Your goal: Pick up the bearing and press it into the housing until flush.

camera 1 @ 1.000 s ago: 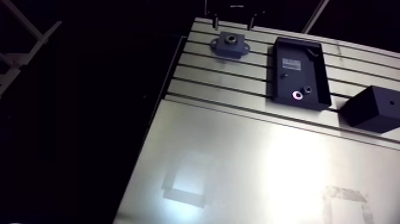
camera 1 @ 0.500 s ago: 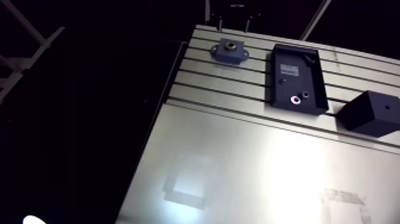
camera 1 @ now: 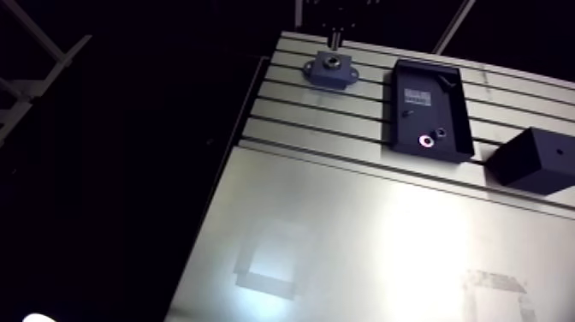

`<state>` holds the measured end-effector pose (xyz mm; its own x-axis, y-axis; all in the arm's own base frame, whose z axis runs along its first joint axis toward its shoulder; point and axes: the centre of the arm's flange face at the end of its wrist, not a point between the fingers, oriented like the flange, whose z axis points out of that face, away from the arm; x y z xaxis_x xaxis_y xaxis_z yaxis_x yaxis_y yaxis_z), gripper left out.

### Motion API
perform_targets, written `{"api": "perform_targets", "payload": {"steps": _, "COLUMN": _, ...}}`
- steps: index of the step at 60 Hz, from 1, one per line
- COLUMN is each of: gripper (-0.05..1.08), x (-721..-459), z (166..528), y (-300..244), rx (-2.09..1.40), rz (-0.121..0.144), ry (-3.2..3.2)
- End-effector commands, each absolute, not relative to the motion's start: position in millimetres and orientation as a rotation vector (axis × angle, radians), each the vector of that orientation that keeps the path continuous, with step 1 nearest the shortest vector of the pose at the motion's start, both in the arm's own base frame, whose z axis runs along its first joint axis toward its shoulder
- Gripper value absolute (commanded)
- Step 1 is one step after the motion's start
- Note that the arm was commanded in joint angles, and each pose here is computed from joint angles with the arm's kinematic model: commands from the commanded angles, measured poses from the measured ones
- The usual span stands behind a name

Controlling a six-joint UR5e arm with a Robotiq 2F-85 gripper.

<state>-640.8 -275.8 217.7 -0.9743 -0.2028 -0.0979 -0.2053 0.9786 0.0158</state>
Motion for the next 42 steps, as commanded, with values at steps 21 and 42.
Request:
{"api": "perform_targets", "payload": {"steps": 21, "gripper": 1.04, "x": -642, "z": 210, "y": -272, "rx": -0.284, "rz": 0.048, "ry": 3.024}}
{"api": "perform_targets", "payload": {"steps": 42, "gripper": 1.04, "x": -643, "z": 200, "y": -271, "rx": -0.281, "rz": 0.05, "ry": 3.012}}
